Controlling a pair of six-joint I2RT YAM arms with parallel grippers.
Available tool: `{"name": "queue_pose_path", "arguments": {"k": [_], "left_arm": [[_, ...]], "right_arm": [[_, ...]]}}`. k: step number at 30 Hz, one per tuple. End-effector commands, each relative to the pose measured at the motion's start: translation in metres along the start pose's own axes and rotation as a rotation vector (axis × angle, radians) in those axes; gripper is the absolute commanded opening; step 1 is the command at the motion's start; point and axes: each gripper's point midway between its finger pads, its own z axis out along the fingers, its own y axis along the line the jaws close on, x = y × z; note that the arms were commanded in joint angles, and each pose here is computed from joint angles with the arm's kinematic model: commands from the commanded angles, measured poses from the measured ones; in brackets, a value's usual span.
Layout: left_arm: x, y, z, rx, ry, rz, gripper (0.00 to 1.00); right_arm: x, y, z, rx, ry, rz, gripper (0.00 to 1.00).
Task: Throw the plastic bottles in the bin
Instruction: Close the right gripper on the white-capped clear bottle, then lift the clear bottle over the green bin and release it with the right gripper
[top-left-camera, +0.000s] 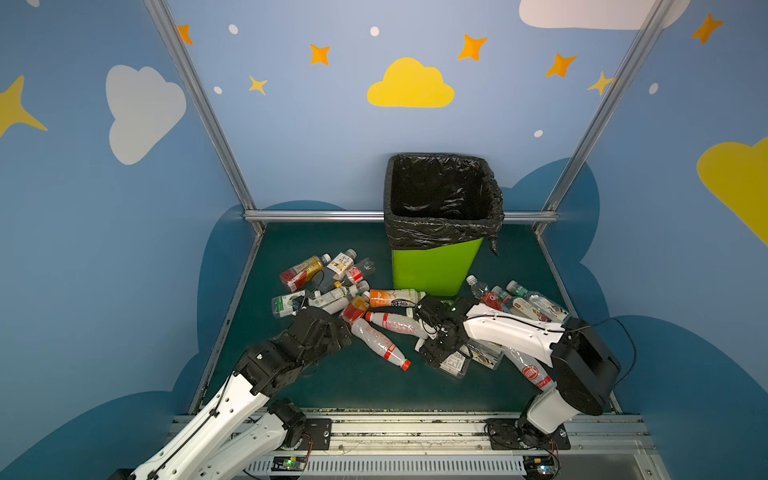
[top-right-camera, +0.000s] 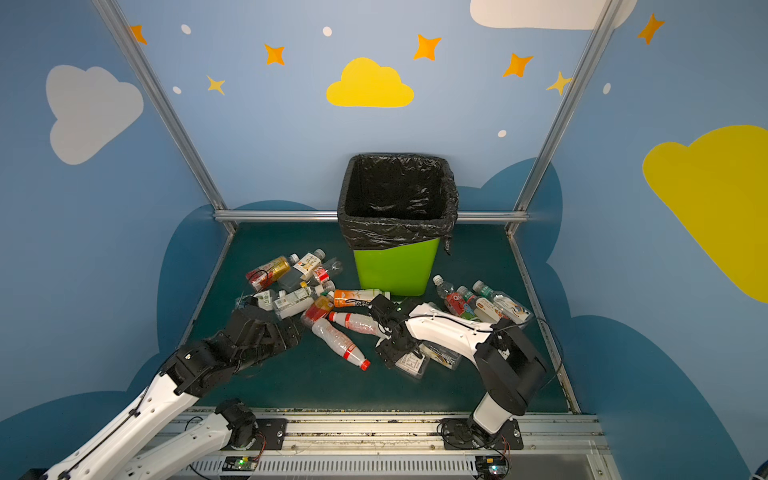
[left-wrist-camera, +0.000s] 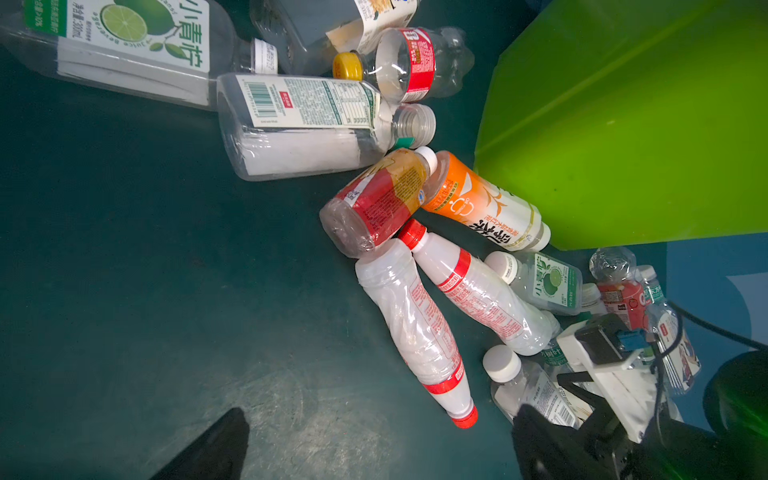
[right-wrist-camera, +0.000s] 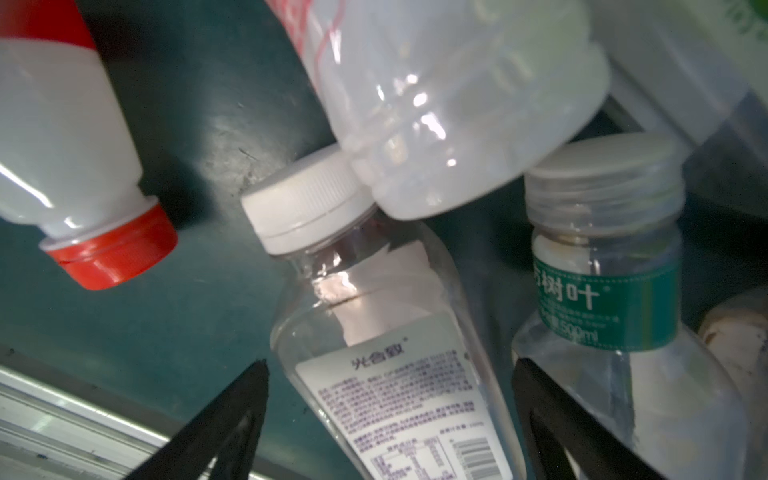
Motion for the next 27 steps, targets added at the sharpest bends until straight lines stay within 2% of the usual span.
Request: {"name": "queue_pose_path", "arguments": {"k": [1, 7, 15, 21, 27], "left_arm": [[-0.001, 0.008, -0.004, -0.025, -0.017, 0.000, 1.00], [-0.003, 0.010, -0.007, -0.025, -0.030, -0.012, 1.00], [-0.003, 0.013, -0.009, -0.033, -0.036, -0.023, 1.00], [-0.005, 0.017, -0.011, -0.044, -0.050, -0.029, 1.00], [-0.005, 0.020, -0.012, -0.057, -0.057, -0.030, 1.00]], "right_arm": [[-0.006, 0.000, 0.003, -0.016, 0.007, -0.019, 0.92], [-0.004, -0.002, 0.010, -0.030, 0.026, -0.019, 0.92], [-0.005, 0.013, 0.015, -0.122, 0.049, -0.027, 0.89], [-0.002, 0.016, 0.007, -0.124, 0.041, -0.025, 0.76], [0.001, 0.024, -0.031, -0.106, -0.032, -0.033, 0.64]]}}
